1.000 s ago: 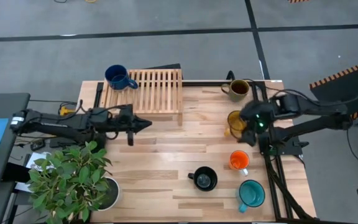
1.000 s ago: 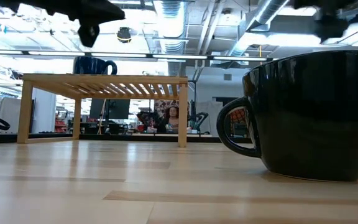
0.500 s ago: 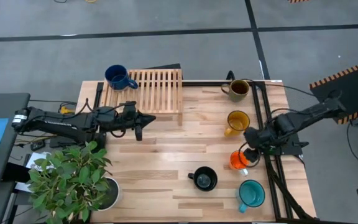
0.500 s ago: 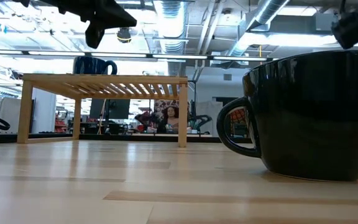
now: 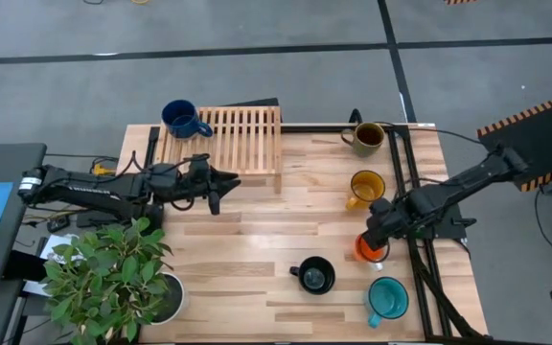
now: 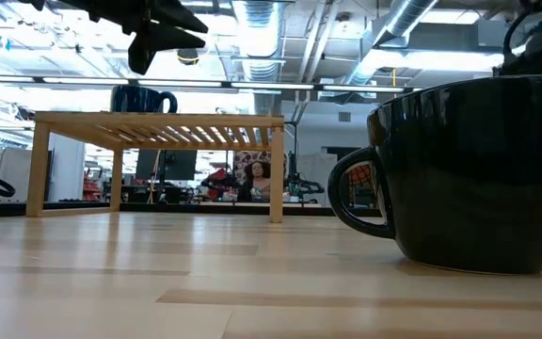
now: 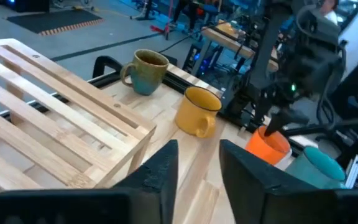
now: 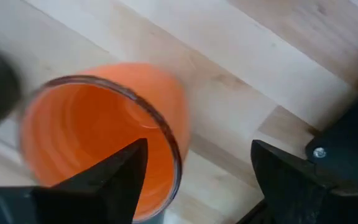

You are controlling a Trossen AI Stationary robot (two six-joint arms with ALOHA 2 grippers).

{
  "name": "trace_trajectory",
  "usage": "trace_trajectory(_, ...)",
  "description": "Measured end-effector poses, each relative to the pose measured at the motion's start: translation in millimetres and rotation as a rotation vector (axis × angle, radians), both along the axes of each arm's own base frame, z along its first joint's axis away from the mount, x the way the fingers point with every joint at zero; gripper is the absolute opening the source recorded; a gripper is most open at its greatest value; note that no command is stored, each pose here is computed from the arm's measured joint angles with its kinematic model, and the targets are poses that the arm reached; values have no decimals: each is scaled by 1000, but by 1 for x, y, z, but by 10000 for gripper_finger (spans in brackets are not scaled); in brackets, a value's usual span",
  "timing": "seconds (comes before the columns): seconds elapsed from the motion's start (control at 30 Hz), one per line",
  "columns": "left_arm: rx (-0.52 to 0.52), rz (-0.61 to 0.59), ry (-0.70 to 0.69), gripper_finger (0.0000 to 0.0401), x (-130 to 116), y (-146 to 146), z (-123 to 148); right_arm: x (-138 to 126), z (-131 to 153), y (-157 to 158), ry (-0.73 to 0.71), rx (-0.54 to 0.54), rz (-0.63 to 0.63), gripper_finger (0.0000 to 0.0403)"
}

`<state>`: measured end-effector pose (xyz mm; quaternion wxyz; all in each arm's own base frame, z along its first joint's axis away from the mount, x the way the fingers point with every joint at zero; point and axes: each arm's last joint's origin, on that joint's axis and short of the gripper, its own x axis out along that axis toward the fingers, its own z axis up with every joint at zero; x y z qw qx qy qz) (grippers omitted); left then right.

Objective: Place coffee mugs
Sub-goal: Put the orange mug on the shelf

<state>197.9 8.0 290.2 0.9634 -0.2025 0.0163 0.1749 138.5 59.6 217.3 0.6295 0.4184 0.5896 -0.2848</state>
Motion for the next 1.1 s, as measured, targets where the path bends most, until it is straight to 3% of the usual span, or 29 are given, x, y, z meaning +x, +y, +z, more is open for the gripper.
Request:
trace_trajectory(0.2,-2,-9,-35,133,-6,0,7,13,-11,6,63,10,7,236)
trace_trajectory(0.33,3,-17,-151,135,-21,0,36,23,-1,10,32,24,22,136)
trace_trajectory(0.43,65,-16,-237,135,-37,0,62,30,15,9,-25,33,48,44)
trace_trajectory(0.47,93,-13,-255,135,-42,0,69,33,21,8,-47,38,48,32)
trace_trajectory(0.6,190,-2,-303,135,-57,0,88,49,59,-1,-203,50,67,32)
trace_trajectory(0.77,239,22,-292,135,-59,1,91,74,116,-22,-421,-67,77,32)
trace_trajectory(0.9,232,44,-224,135,-49,1,84,97,158,-44,-549,-195,117,32)
trace_trajectory(1.1,194,62,-119,147,-30,6,69,134,199,-77,-640,-368,217,32)
